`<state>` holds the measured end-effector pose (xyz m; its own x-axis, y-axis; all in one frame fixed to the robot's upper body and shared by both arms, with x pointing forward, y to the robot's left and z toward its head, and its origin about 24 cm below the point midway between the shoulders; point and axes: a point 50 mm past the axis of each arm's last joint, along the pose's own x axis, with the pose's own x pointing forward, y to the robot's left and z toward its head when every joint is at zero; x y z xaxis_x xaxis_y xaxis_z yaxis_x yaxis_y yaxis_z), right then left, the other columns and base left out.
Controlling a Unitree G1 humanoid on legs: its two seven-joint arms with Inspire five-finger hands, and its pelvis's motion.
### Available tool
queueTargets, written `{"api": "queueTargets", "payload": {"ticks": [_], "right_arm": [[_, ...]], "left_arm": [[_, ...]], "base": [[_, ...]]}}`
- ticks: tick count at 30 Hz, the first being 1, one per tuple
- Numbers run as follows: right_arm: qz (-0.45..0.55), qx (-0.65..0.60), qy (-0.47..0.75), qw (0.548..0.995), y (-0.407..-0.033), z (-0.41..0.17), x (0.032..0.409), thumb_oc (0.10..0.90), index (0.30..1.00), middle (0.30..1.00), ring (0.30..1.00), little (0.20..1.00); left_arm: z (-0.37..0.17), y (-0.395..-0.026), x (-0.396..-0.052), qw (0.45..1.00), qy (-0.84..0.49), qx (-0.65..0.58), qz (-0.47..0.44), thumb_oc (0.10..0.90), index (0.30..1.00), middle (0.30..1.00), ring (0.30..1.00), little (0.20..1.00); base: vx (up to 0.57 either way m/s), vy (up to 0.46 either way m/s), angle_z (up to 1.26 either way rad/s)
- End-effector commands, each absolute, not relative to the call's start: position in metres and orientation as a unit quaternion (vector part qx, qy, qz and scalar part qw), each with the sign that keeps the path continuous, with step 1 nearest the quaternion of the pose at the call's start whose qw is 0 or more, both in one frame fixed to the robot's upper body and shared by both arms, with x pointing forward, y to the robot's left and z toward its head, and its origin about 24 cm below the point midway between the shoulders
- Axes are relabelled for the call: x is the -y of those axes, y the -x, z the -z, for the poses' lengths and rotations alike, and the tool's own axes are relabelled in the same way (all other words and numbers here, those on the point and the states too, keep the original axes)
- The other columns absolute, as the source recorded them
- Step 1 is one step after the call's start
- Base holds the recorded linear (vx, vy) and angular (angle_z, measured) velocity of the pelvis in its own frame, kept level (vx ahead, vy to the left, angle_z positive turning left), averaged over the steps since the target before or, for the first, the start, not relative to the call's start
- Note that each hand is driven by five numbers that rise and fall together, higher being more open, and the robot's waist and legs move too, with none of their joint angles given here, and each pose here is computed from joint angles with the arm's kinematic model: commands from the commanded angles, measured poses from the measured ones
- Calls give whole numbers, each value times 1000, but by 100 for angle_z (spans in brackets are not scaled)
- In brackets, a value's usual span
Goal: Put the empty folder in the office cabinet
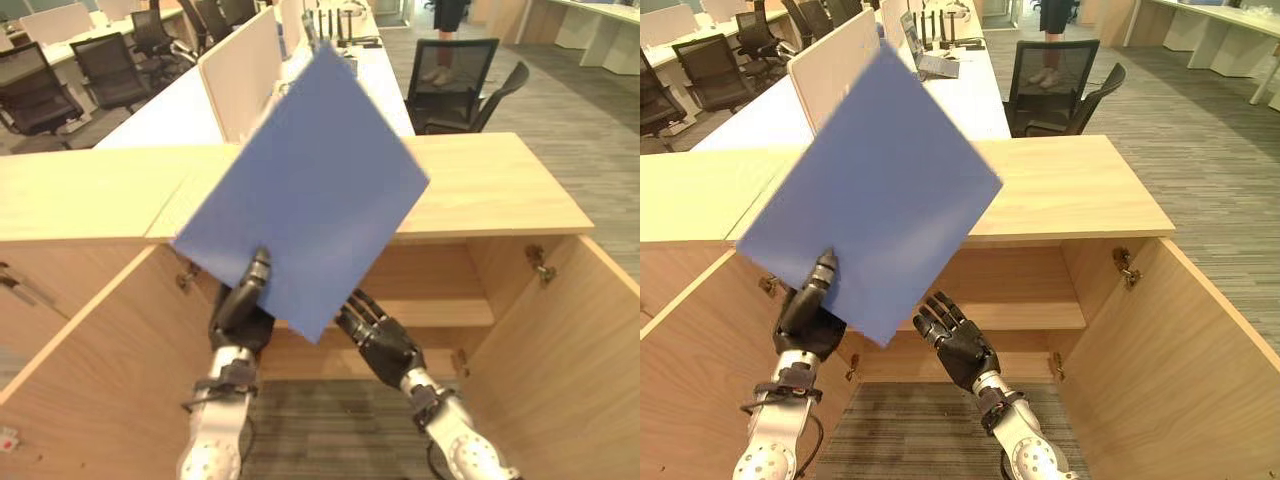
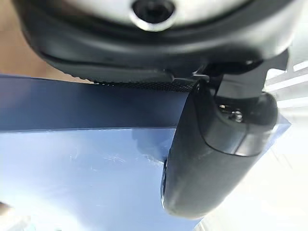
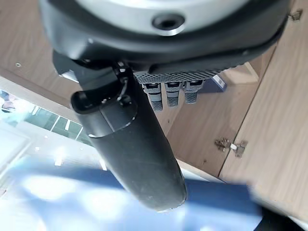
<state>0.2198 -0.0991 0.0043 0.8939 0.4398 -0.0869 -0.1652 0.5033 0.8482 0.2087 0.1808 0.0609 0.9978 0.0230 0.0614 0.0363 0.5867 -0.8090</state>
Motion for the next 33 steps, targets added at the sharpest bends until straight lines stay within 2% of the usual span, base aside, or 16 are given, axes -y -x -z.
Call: {"api": "queueTargets", "payload": {"ticks": [1, 8, 17, 33], "right_arm": [[-277, 28, -515, 810, -244, -80, 92, 800, 900, 900, 900, 900], [-312, 88, -531, 783, -243, -108, 94, 800, 900, 900, 900, 900], [-309, 127, -534, 777, -248, -127, 97, 800, 900, 900, 900, 900], [-300, 95, -553, 772, -255, -122, 83, 800, 900, 900, 900, 900]], "left_arm": [[-130, -229, -186, 869, 434, 202, 122, 400, 300, 300, 300, 300], [-117, -227, -197, 885, 414, 188, 104, 400, 300, 300, 300, 300], [-109, -229, -195, 892, 407, 168, 103, 400, 300, 300, 300, 300], [-94, -229, -151, 888, 404, 83, 204, 400, 300, 300, 300, 300]], "base": [[0, 0, 0], [0, 0, 0], [0, 0, 0], [0, 0, 0]]}}
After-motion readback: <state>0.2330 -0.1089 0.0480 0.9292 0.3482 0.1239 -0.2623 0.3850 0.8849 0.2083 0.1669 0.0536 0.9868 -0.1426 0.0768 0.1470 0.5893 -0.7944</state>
